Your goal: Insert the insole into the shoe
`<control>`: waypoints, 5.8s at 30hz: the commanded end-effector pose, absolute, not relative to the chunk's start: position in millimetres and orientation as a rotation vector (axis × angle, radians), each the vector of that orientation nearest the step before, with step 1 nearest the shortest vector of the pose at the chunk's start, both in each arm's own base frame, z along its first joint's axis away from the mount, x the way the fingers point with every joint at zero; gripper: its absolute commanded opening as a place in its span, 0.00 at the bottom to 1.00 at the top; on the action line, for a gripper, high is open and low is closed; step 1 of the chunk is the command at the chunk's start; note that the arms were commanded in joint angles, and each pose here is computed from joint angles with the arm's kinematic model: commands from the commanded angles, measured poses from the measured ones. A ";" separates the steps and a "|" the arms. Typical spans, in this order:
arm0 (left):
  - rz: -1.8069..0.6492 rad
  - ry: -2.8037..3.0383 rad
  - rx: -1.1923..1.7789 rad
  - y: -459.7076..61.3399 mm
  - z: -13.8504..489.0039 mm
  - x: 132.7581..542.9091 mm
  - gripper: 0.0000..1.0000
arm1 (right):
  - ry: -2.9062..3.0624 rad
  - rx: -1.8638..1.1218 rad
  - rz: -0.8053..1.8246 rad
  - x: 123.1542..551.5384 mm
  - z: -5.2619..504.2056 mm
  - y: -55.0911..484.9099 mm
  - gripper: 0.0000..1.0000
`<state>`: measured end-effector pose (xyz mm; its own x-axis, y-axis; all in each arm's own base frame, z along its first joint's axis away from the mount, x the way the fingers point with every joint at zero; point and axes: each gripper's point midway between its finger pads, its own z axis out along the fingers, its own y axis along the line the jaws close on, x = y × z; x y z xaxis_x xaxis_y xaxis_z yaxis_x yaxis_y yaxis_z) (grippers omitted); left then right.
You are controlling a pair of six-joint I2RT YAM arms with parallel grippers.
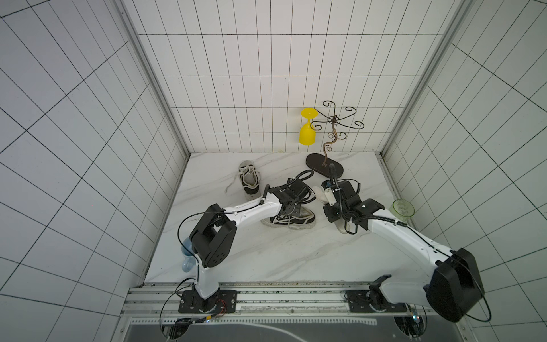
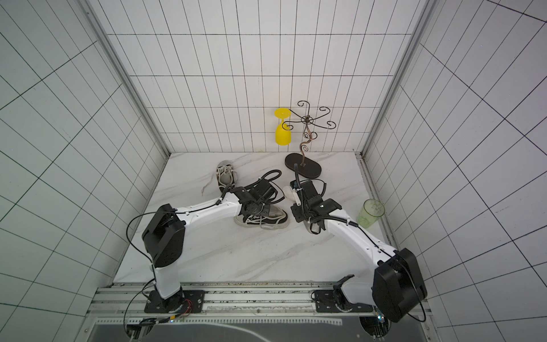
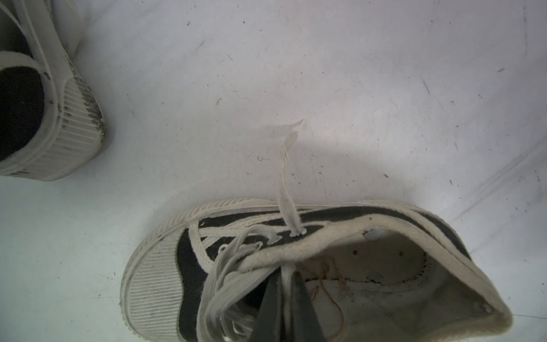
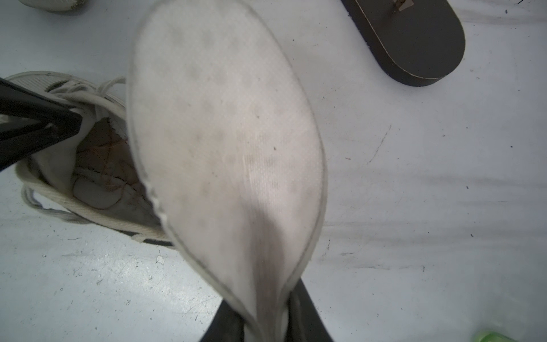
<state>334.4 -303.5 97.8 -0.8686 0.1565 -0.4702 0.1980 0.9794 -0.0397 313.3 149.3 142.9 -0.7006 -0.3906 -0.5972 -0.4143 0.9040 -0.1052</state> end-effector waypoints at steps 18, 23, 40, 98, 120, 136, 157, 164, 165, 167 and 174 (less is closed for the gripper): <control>-0.861 2.408 0.529 -313.0 175.5 331.3 0.00 | 2.473 -0.980 0.389 241.3 147.2 209.7 0.22; -0.894 2.429 0.692 -322.8 173.1 322.6 0.00 | 2.500 -1.055 0.422 225.9 138.9 221.3 0.22; -0.925 2.516 0.639 -326.3 165.4 316.5 0.00 | 2.716 -0.919 0.357 240.9 123.1 240.9 0.22; -0.960 2.628 -0.193 -288.7 153.5 322.0 0.00 | 2.922 -0.770 0.202 297.2 96.8 247.8 0.22; -1.112 2.632 -0.364 -293.3 146.4 319.7 0.00 | 2.877 -0.729 0.593 288.0 141.8 294.5 0.23; -1.128 2.567 -0.397 -292.0 157.0 329.5 0.00 | 3.012 -0.677 0.355 244.5 92.4 251.1 0.18; -1.250 2.698 -0.082 -319.5 150.1 314.0 0.00 | 2.543 -0.995 0.348 293.5 112.8 290.3 0.20; -1.264 2.683 -0.019 -306.8 148.1 319.6 0.00 | 2.485 -0.949 0.281 292.8 99.8 263.7 0.21; -1.306 2.679 -0.006 -310.0 149.3 318.4 0.00 | 2.442 -0.935 0.323 293.7 104.7 268.5 0.21; -1.346 2.673 0.025 -314.4 151.4 315.5 0.00 | 2.365 -0.921 0.403 294.7 111.8 277.8 0.21; -1.428 2.670 0.198 -322.5 159.9 306.1 0.00 | 2.159 -1.004 0.541 299.6 122.1 307.2 0.21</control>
